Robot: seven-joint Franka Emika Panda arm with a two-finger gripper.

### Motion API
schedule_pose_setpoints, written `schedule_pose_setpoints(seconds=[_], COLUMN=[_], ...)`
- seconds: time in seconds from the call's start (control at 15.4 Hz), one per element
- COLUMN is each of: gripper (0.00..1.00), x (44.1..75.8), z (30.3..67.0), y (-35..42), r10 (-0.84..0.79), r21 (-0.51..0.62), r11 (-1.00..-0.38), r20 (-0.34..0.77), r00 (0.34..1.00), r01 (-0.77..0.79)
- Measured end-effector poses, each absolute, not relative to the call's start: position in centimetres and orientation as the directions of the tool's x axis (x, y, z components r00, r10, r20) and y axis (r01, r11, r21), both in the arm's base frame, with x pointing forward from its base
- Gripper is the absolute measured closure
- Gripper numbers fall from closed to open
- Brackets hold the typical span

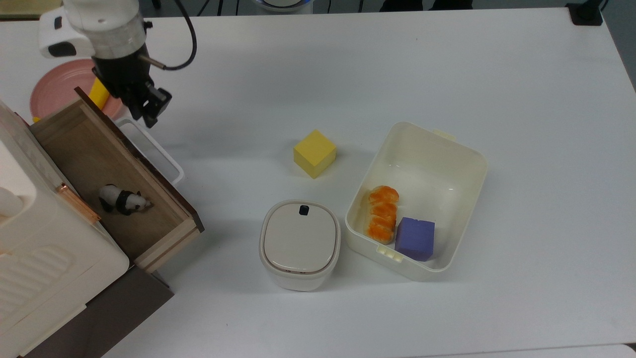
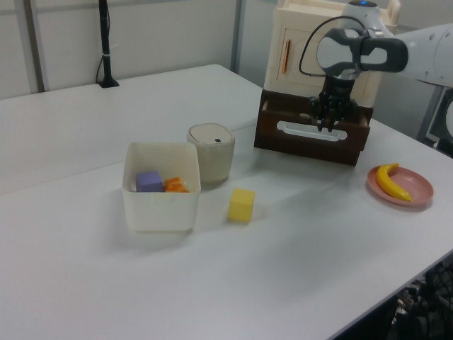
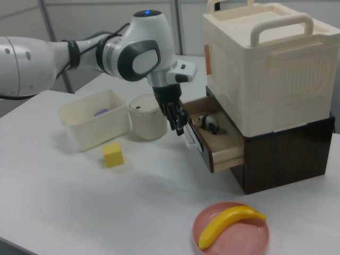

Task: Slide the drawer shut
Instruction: 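Lift the gripper up and away from the drawer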

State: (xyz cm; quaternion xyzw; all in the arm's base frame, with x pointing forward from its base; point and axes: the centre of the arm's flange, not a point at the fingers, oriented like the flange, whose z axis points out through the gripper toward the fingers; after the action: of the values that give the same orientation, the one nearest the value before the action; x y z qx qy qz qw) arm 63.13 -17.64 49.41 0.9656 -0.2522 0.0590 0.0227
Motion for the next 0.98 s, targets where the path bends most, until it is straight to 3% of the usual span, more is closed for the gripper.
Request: schedule_pose_setpoints(seconds=[0.33, 0.46, 0.98], gripper=[0.15, 0.00, 0.00], x=[62.4, 62.8, 63.4], z=[50.7, 50.7, 49.7], y=[-14.0, -12.1, -9.6], r10=[-0.350, -0.316, -0.253], r21=[0.021, 0.021, 0.026], r11=[-0.936, -0.948, -0.967], r20=[0.047, 0.044, 0.024], r00=[0.936, 0.948, 0.967], r01=[-0.351, -0.317, -0.254])
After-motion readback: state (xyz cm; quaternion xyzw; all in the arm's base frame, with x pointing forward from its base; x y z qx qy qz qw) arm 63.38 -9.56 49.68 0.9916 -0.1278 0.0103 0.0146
